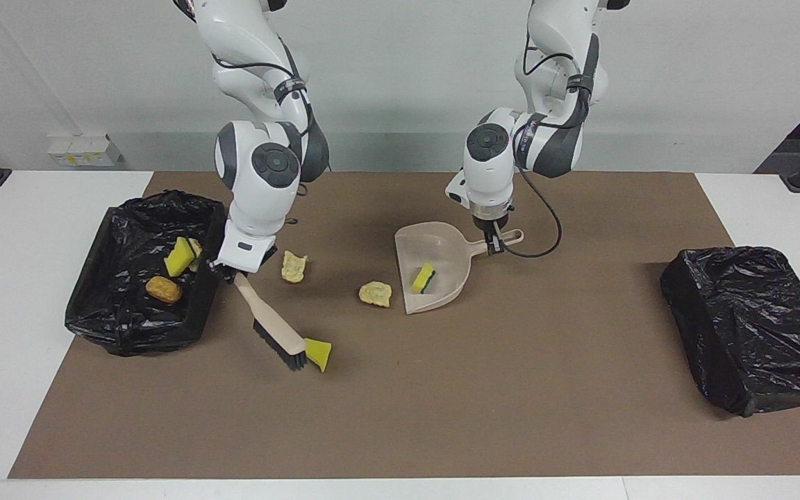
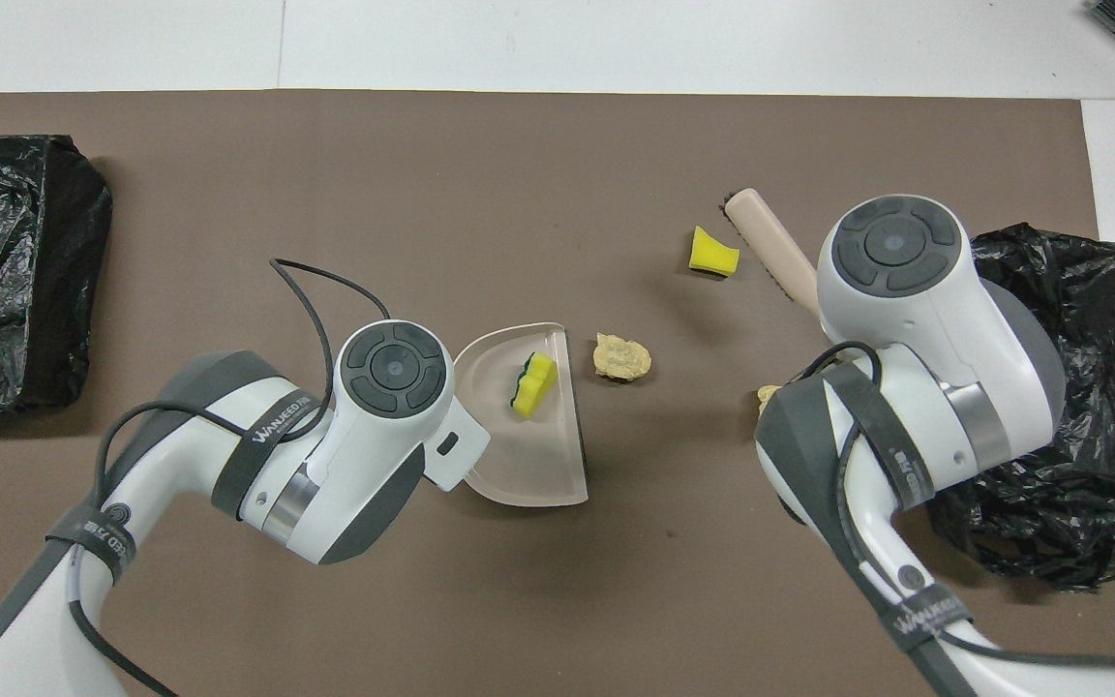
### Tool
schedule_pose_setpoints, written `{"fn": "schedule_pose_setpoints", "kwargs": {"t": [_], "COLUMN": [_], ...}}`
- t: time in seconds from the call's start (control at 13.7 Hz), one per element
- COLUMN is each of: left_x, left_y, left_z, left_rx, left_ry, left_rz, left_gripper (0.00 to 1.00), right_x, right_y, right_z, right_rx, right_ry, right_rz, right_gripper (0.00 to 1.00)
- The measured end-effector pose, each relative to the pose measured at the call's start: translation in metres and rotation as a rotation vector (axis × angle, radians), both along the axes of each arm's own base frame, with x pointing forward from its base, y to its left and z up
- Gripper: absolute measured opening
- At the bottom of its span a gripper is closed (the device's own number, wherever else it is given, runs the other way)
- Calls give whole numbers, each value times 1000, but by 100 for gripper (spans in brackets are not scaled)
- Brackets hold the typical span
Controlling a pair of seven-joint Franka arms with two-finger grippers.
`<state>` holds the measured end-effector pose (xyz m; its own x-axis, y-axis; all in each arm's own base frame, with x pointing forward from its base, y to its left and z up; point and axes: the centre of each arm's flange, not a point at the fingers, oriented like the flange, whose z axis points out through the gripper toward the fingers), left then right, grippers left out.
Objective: Sweep and dump trash in bin
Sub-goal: 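Move the brush with the right gripper behind the paper pieces, then sweep the paper pieces into the held dustpan with the right gripper's brush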
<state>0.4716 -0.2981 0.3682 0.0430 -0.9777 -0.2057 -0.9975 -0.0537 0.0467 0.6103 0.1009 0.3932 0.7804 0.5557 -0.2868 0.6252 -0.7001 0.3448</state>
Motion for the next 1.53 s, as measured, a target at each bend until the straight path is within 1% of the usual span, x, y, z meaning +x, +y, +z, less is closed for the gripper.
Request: {"fn": "schedule_pose_setpoints", "kwargs": {"t": [0.22,0.44,0.58,0.66,0.88,1.1,1.17,1.24,1.39,1.53], "left_x": [0,0,0,0,0,-2,-4,-6,-9,-11], "left_y": [0,0,0,0,0,-2,-6,-9,-15,-17], "left_z": [0,0,0,0,0,0,1,1,1,1], "left_rx": [0,1,1,1,1,1,0,0,-2,-3], "left_ry": [0,0,0,0,0,0,-1,-3,-7,-8], "left_rz": [3,4,4,5,4,1,-4,-6,-12,-15], "left_gripper": [33,33,33,33,33,33,33,33,33,33], "right_x": [-7,-26,-45,-55,-89,-117,-124,-130,-136,-131], "right_y": [8,19,45,59,86,92,96,103,115,106], "right_z": [-18,-39,-39,-37,-37,-48,-49,-47,-38,-21], "right_rx": [-9,16,46,59,90,210,234,239,247,264], "right_ry": [43,122,188,207,235,306,322,322,301,266], "right_rz": [13,-6,-26,-41,-72,-160,-177,-188,-207,-234], "right_gripper": [26,26,26,26,26,26,26,26,26,26]}}
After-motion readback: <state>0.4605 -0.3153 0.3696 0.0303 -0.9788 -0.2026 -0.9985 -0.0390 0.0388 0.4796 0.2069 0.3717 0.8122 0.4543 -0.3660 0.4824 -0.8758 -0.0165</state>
